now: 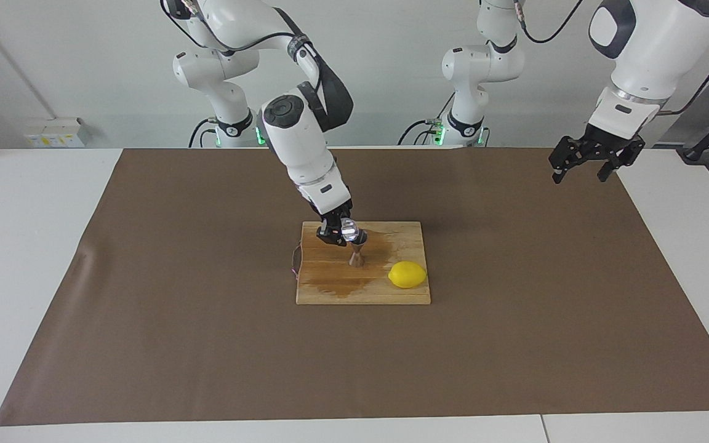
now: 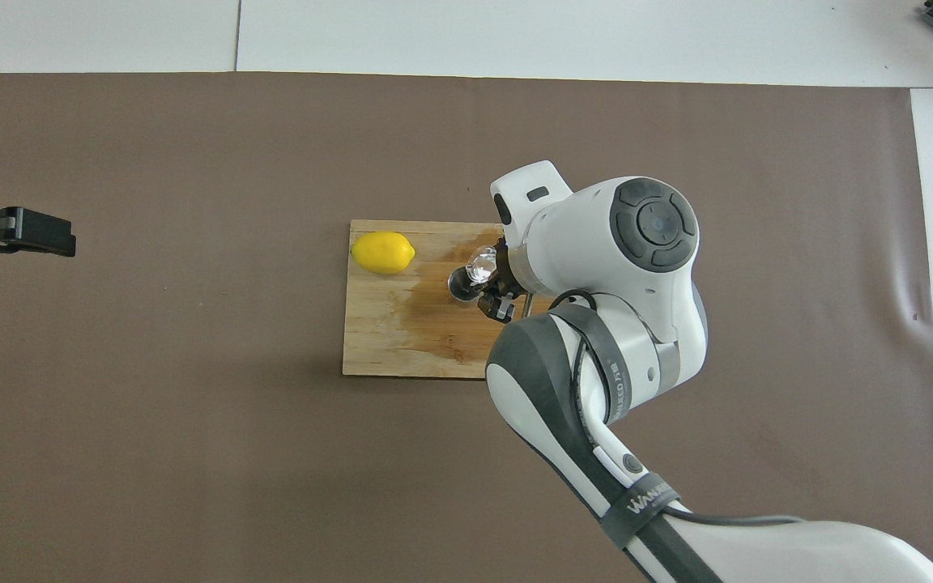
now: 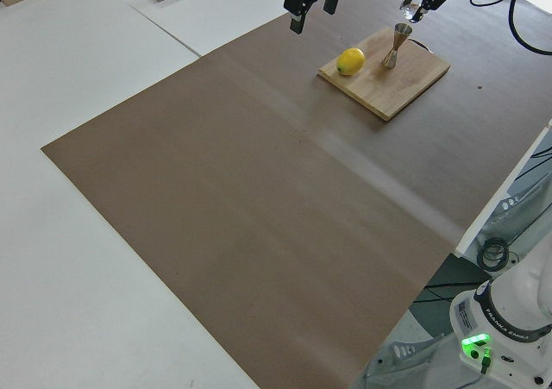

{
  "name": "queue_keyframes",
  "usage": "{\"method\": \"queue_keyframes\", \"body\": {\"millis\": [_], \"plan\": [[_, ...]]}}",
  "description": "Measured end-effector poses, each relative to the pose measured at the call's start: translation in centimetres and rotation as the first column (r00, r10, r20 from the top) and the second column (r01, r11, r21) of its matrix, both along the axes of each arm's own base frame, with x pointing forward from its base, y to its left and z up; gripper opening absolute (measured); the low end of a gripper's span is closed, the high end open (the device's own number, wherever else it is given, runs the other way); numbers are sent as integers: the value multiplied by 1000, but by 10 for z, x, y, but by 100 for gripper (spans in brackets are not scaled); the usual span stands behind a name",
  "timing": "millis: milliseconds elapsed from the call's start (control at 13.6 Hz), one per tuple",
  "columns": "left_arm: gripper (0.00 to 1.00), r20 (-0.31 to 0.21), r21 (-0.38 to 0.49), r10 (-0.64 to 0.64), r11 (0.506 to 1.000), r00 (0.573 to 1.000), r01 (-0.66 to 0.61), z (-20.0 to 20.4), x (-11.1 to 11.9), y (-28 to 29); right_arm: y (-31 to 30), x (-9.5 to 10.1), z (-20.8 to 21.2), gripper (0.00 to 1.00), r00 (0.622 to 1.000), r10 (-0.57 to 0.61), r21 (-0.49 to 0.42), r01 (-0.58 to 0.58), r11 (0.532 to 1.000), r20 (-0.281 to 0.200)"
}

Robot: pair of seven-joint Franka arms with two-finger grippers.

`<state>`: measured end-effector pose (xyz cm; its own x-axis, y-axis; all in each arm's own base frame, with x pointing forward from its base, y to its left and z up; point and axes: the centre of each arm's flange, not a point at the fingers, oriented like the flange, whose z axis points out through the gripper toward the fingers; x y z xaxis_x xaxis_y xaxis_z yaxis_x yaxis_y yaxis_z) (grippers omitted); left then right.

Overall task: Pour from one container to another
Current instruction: 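Tip the clear glass further down into the metal cup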

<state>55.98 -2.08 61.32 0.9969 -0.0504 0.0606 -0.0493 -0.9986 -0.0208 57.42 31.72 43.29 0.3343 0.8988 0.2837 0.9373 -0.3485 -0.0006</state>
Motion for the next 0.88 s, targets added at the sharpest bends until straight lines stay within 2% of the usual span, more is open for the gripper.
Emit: {"method": "queue_keyframes", "body": {"millis": [885], "plan": [[100, 0, 0, 0, 1000, 1000, 0, 0, 0, 0, 15, -3, 16, 48, 1000, 1, -64, -2, 998, -17]]}}
